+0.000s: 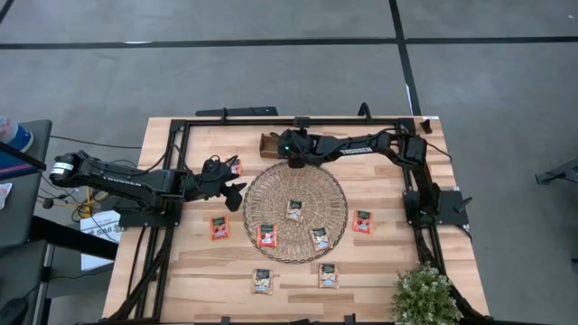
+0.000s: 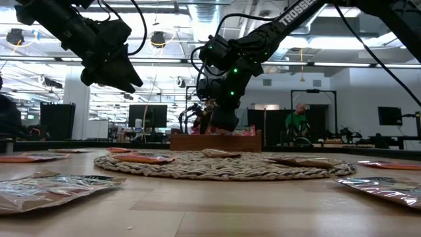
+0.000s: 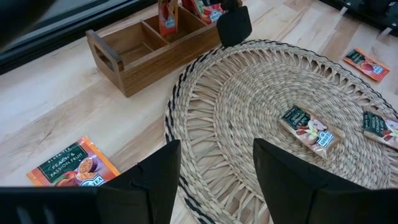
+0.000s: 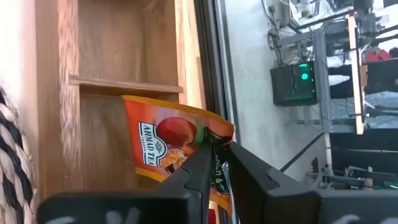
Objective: Pick & Place Tea
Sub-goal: Put the orange tea bag into the middle section of the wooden organizer
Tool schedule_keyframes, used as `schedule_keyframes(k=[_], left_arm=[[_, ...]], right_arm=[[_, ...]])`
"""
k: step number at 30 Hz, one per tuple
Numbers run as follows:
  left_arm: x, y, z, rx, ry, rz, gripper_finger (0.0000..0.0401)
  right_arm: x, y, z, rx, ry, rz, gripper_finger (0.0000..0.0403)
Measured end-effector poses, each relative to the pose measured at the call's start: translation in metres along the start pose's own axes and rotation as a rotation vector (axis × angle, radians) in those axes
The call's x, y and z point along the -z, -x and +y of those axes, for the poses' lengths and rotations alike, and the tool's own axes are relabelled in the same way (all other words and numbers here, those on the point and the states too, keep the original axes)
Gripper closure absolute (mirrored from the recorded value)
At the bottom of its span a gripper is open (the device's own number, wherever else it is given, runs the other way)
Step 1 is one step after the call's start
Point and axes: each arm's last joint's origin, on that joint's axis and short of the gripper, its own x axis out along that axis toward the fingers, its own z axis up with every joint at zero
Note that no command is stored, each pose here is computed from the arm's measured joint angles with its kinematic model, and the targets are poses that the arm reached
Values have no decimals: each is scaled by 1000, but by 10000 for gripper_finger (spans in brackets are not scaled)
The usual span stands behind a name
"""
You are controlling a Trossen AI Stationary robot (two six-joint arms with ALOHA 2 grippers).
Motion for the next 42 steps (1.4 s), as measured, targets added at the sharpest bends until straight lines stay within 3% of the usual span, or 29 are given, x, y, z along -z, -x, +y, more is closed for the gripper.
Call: schedule_keyframes(k=[9, 18, 24, 34, 42], left_arm=[[0, 0, 0, 0, 0, 0, 208], [0, 0, 0, 0, 0, -1, 208], [0, 0, 0, 0, 0, -1, 208], [0, 0, 0, 11, 0, 6, 208], [0, 0, 0, 13, 1, 8, 208]], right_arm=[[-1, 0, 1, -48, -1, -33, 346], [-1, 0, 1, -62, -1, -43, 305], [-1, 0, -4, 80, 19, 32, 275], [-16, 21, -38, 210, 37, 53, 263], [1, 70, -77, 171, 11, 82, 276]])
